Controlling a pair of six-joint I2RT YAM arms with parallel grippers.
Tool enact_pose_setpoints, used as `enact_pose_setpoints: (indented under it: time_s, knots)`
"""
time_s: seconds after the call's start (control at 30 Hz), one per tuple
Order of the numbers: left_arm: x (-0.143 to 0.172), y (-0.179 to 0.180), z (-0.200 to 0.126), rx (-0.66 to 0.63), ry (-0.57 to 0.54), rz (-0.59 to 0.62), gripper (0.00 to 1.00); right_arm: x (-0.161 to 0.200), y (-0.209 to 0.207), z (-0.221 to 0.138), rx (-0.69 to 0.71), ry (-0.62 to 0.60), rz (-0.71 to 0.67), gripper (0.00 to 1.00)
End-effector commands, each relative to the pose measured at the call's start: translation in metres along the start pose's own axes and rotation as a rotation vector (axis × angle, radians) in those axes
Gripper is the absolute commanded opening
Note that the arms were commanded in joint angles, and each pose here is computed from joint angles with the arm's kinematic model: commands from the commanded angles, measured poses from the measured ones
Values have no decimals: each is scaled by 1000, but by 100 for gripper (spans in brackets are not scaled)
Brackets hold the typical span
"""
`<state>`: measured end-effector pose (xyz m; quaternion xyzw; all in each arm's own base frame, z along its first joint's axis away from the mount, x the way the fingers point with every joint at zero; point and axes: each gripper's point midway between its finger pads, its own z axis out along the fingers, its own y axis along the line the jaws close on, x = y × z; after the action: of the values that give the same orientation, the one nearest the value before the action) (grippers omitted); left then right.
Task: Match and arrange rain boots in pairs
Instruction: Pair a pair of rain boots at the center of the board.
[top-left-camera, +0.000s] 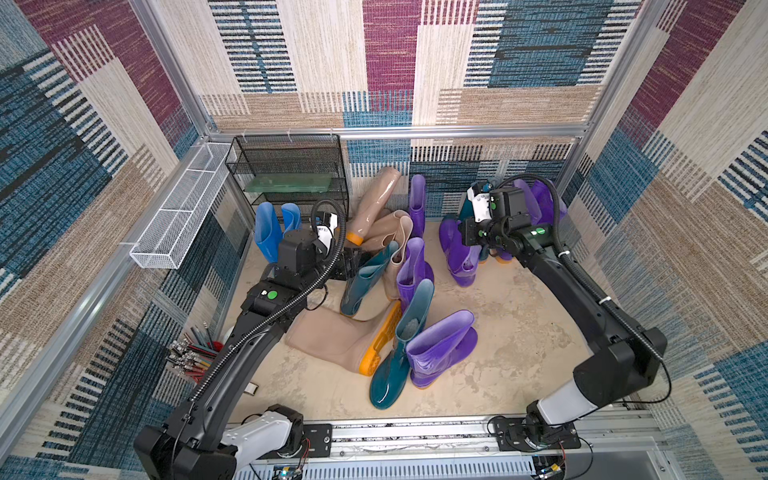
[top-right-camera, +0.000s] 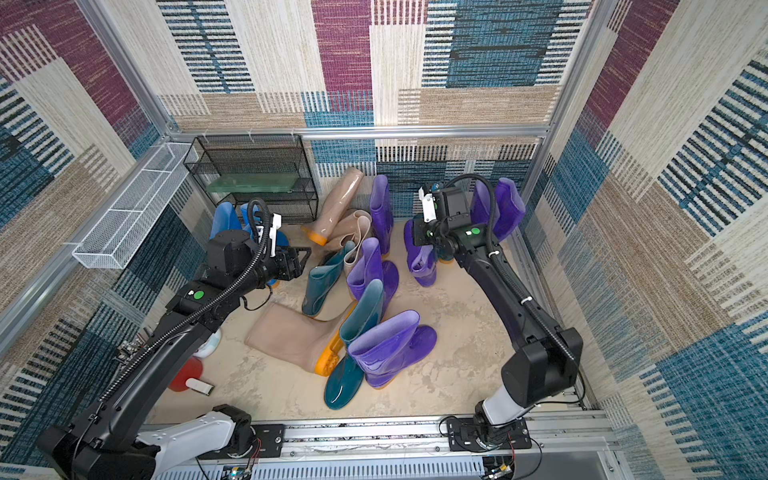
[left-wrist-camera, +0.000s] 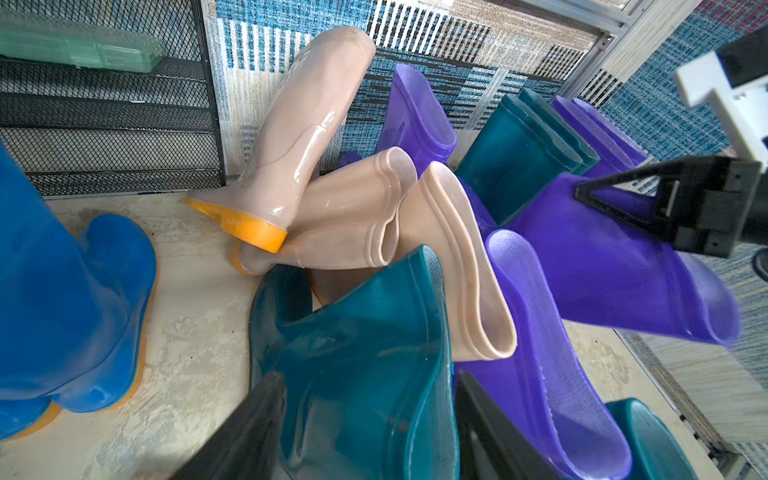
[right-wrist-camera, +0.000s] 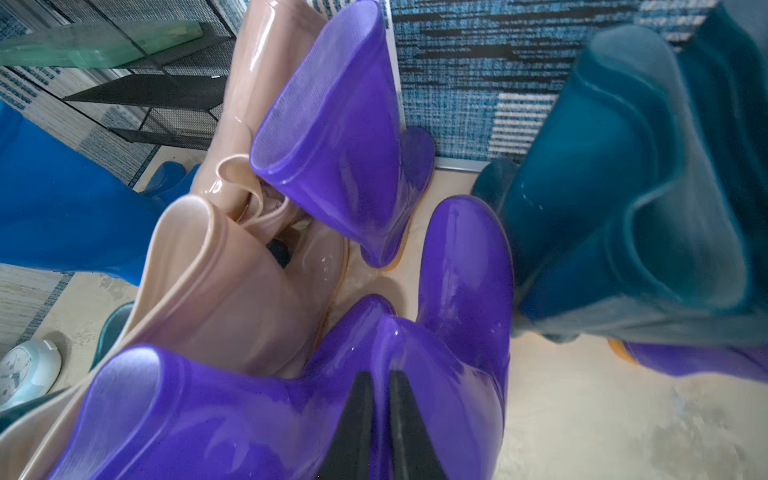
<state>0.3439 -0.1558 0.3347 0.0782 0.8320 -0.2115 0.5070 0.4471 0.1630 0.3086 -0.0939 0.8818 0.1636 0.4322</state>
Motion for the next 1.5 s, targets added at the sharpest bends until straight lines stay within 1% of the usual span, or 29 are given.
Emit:
enact_pose_setpoints:
  time_s: [0.0, 0.2, 0.3, 0.43, 0.6, 0.73, 0.83, 0.93, 1.03, 1.17, 1.27, 1.3, 1.33, 1.4, 1.47]
  knots:
    - [-6, 3, 0, -23, -5, 3, 67, -29, 5, 9, -74, -39, -40, 0]
    - [-15, 3, 1, -38, 10, 3, 67, -61, -10, 22, -111, -144, -46, 0]
    - [-16, 4, 1, -51, 19, -1, 67, -73, -13, 37, -120, -169, -48, 0]
    - [-17, 7, -2, -76, 31, -5, 67, -88, -8, 68, -160, -154, -27, 0]
    - [-17, 11, -3, -97, 29, -24, 67, -91, -11, 110, -173, -122, -30, 0]
    - [-16, 12, 2, -102, 41, -32, 67, -95, -28, 130, -122, -140, -4, 0]
    - [-18, 11, 5, -103, 52, -34, 67, -88, -40, 139, -57, -119, 39, 0]
    - [-21, 9, 6, -96, 51, -36, 67, -76, -58, 137, 36, -75, 99, 0]
    - [-22, 9, 7, -94, 50, -39, 67, -73, -70, 128, 32, -59, 150, 0]
    - [-22, 7, 8, -83, 50, -49, 67, -70, -79, 119, 57, -65, 138, 0]
    - [-23, 7, 7, -82, 43, -55, 67, -60, -88, 116, 62, -29, 159, 0]
    - [-23, 7, 7, -81, 44, -56, 67, -57, -93, 115, 85, -26, 163, 0]
    - [-24, 6, 7, -77, 43, -56, 67, -55, -96, 113, 98, -35, 166, 0]
    - [-24, 5, 8, -74, 43, -61, 67, -59, -89, 115, 37, -84, 120, 0]
    - [-24, 4, 8, -65, 45, -68, 66, -63, -92, 113, 59, -79, 141, 0]
